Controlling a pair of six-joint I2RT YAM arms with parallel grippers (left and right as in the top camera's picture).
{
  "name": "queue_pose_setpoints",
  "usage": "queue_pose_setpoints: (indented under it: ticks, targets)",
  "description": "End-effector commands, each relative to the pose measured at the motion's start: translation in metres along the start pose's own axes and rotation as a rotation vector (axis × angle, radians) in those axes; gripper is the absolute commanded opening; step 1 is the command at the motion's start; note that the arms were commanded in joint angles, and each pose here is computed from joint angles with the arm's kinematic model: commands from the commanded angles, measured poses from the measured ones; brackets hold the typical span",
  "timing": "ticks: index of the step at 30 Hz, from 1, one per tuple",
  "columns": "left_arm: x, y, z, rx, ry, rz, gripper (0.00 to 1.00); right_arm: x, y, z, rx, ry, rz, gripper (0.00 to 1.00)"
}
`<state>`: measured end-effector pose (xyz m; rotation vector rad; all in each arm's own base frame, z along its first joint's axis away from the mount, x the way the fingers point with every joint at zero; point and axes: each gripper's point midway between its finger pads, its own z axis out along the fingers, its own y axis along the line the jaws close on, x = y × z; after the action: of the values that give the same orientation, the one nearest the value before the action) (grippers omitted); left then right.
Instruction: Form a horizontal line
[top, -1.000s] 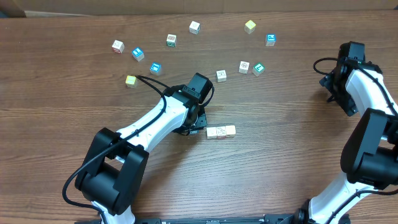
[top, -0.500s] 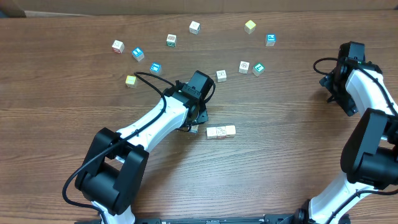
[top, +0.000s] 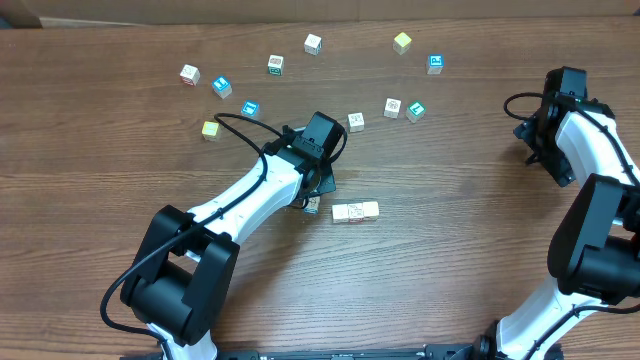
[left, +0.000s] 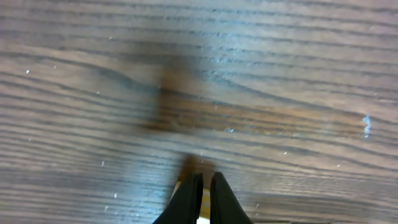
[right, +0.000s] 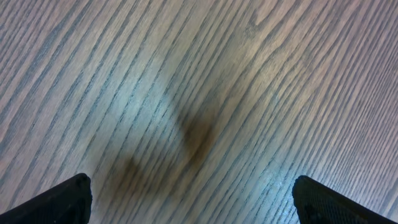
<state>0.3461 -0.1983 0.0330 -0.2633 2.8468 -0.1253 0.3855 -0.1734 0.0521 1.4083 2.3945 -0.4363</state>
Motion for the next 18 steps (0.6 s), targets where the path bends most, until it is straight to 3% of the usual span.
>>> queue_pose_setpoints:
  ticks: [1, 18]
  targets:
    - [0.011, 0.001, 0.003, -0.002, 0.039, 0.003, 0.04, -0.005, 0.003, 0.001, 0.002, -0.013, 0.002, 1.0]
    - [0.038, 0.001, 0.0, 0.02, 0.171, 0.004, 0.04, -0.005, 0.003, 0.001, 0.002, -0.013, 0.001, 1.0]
